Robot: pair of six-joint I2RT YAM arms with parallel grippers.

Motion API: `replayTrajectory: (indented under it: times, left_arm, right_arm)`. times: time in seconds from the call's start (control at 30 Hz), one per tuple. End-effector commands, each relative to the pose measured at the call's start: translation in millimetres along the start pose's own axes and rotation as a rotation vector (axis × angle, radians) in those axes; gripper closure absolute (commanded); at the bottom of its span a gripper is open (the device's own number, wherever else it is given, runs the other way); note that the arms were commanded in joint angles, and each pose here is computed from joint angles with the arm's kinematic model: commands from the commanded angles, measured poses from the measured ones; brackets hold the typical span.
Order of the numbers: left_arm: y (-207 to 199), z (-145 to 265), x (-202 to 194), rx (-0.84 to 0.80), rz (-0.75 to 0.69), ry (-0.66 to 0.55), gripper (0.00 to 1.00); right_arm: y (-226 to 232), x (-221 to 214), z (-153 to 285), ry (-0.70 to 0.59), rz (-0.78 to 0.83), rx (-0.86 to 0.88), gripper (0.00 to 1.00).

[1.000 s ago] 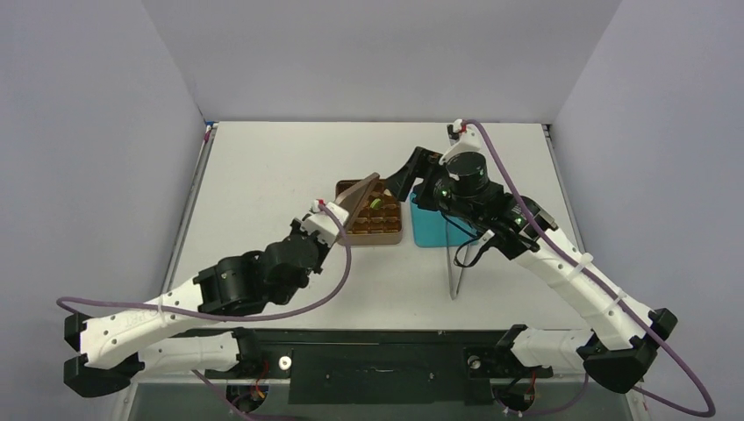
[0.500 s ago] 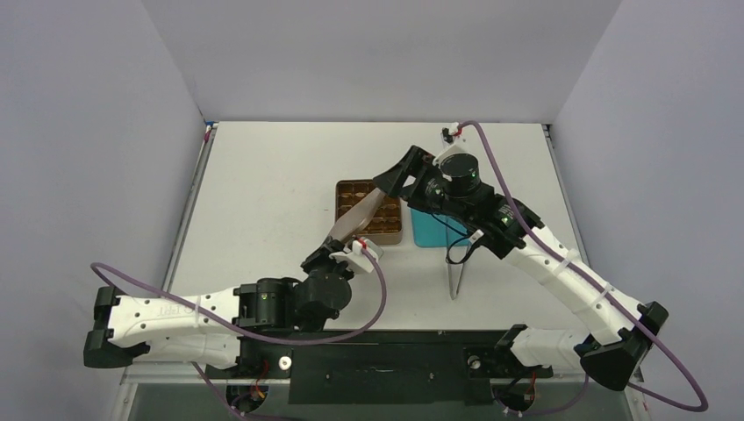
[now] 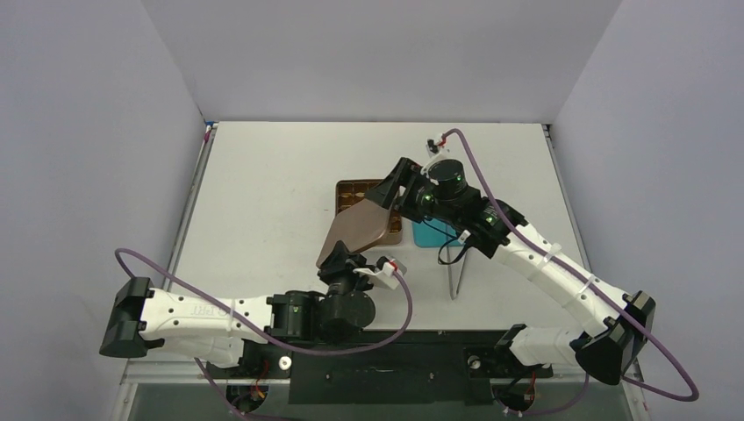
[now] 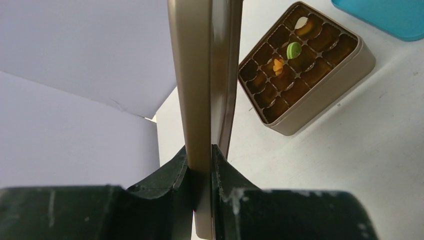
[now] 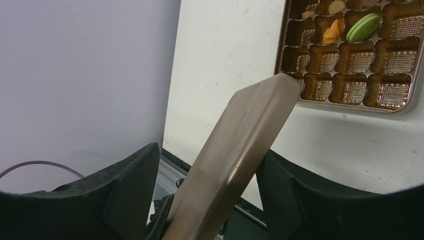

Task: Pack the cookies

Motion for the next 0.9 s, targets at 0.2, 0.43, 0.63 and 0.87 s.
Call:
replayTrajectory:
  times: [0.2,0.43,0.63,0.87]
  left_arm:
    - [5,6,11,0.065,0.039,-0.024,1.00]
    - [-11,10,8,0.051,-0.024,-0.028,0.99]
    - [-18,12,5,0.033,-0.016,-0.036,0.73]
    - [-17,14,2,0.001,0.020,-0.042,0.42]
  right_arm:
    - [-2,-9,-5,0.038,0.011,0.050,0.52]
    - [-6,-14,-4,0.053,0.013,0.053,0.73]
    - [-8,-12,-2,0.048,0.011,0.056,0.90]
    - [-8,-5,1,0.029,0.007,0.065,1.00]
Point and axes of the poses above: each gripper's point midway between its finger pads, its own z axis back along the fingers, its own y axis along the line the jaws close on, x = y × z, the point moved 5 cm from there along z, back along the fingers, and after that the axes turned 6 degrees about z, right-handed, at the moved point
